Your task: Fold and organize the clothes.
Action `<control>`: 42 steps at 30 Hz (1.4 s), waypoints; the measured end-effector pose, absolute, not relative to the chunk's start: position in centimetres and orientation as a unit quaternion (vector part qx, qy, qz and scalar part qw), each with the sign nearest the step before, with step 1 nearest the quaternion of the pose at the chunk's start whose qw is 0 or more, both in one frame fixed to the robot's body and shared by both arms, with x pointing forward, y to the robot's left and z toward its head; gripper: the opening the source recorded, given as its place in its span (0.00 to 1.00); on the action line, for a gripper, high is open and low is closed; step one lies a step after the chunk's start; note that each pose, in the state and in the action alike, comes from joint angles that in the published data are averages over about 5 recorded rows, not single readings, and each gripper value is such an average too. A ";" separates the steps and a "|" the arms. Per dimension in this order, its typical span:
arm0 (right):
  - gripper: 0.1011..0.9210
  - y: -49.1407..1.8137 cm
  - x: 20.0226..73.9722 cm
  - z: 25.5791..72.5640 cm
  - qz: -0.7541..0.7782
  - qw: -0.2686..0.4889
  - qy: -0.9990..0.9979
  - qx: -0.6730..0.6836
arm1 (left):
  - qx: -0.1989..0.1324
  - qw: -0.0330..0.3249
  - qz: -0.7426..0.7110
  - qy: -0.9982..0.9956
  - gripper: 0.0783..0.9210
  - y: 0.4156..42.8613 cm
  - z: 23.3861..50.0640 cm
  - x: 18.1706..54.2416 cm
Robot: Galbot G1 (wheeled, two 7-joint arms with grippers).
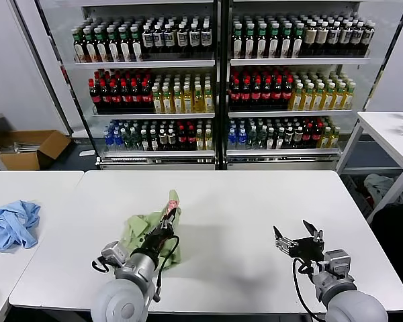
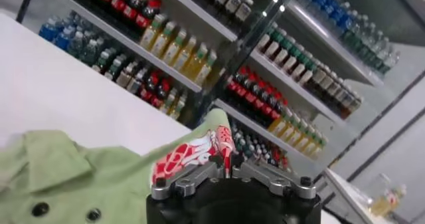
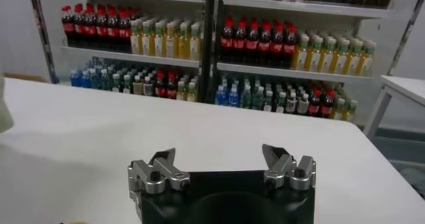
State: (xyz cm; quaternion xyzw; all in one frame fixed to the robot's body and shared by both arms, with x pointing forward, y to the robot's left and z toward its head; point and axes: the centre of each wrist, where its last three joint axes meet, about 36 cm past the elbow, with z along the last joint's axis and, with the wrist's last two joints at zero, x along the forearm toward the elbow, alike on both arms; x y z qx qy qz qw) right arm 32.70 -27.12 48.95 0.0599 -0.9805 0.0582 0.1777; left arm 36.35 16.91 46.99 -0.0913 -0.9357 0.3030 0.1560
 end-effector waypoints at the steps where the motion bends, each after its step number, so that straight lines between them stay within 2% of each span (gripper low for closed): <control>1: 0.88 -27.1 32.7 49.0 0.058 0.178 -0.981 0.060 | -0.090 0.155 0.303 -0.936 0.06 16.8 46.9 36.6; 5: 0.88 -27.2 32.9 48.8 0.056 0.178 -0.980 0.060 | -0.094 0.154 0.302 -0.936 0.16 16.5 46.2 37.1; 10: 0.88 -27.1 33.2 48.6 0.054 0.181 -0.980 0.061 | -0.117 0.153 0.301 -0.934 0.34 15.8 45.8 36.6; 17: 0.88 -26.7 33.9 48.2 0.051 0.182 -0.979 0.069 | -0.144 0.130 0.290 -0.937 0.57 16.0 45.6 35.6; 20: 0.88 -26.1 34.6 47.8 0.044 0.183 -0.979 0.076 | -0.139 0.115 0.270 -0.946 0.68 17.0 45.2 35.3; 25: 0.88 -23.6 36.4 46.6 0.019 0.190 -0.976 0.101 | -0.114 0.088 0.222 -0.964 0.83 19.8 44.8 34.6; 28: 0.88 -21.5 37.8 45.8 0.001 0.198 -0.973 0.123 | -0.094 0.075 0.195 -0.973 0.87 21.4 44.7 34.0; 33: 0.88 -17.7 40.1 44.2 -0.021 0.218 -0.963 0.159 | -0.063 0.064 0.160 -0.983 0.88 23.4 44.5 32.9; 42: 0.86 -13.4 42.4 41.5 -0.031 0.262 -0.944 0.196 | -0.032 0.056 0.119 -0.991 0.88 25.6 44.1 32.2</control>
